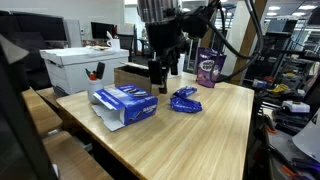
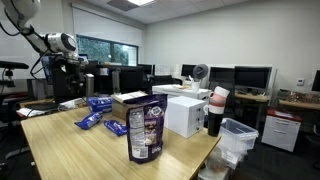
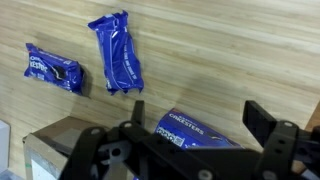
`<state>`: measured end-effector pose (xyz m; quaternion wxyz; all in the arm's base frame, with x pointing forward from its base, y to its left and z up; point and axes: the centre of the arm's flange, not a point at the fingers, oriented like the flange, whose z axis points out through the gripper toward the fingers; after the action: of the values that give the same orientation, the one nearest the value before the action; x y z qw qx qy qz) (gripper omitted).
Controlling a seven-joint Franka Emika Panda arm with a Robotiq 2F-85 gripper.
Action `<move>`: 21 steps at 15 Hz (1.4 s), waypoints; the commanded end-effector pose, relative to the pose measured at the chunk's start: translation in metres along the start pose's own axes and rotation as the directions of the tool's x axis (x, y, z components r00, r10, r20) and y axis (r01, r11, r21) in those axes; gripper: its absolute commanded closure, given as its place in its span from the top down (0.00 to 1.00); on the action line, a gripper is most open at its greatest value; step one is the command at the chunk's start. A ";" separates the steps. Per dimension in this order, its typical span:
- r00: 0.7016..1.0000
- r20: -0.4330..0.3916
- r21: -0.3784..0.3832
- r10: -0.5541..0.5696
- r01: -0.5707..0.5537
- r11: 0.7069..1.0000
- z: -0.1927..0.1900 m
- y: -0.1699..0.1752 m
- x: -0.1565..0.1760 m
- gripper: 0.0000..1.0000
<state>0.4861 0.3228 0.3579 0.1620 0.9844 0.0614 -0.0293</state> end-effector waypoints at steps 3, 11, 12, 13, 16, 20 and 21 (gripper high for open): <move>0.966 -0.033 0.053 0.255 -0.253 0.966 0.003 -0.015 0.011 1.00; 0.932 -0.061 -0.021 0.358 -0.360 0.933 0.009 -0.018 0.029 1.00; 0.927 -0.066 0.030 0.370 -0.369 0.929 0.010 -0.011 0.022 1.00; 0.928 -0.057 0.013 0.368 -0.368 0.930 0.011 -0.013 0.022 1.00; 0.929 -0.049 0.001 0.366 -0.366 0.931 0.013 -0.016 0.024 1.00; 0.933 -0.089 -0.006 0.349 -0.351 0.936 0.018 -0.020 0.037 1.00; 0.933 -0.103 -0.005 0.345 -0.348 0.938 0.019 -0.023 0.043 1.00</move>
<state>0.5100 0.3367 0.3366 0.1691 0.9783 -0.1166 0.0281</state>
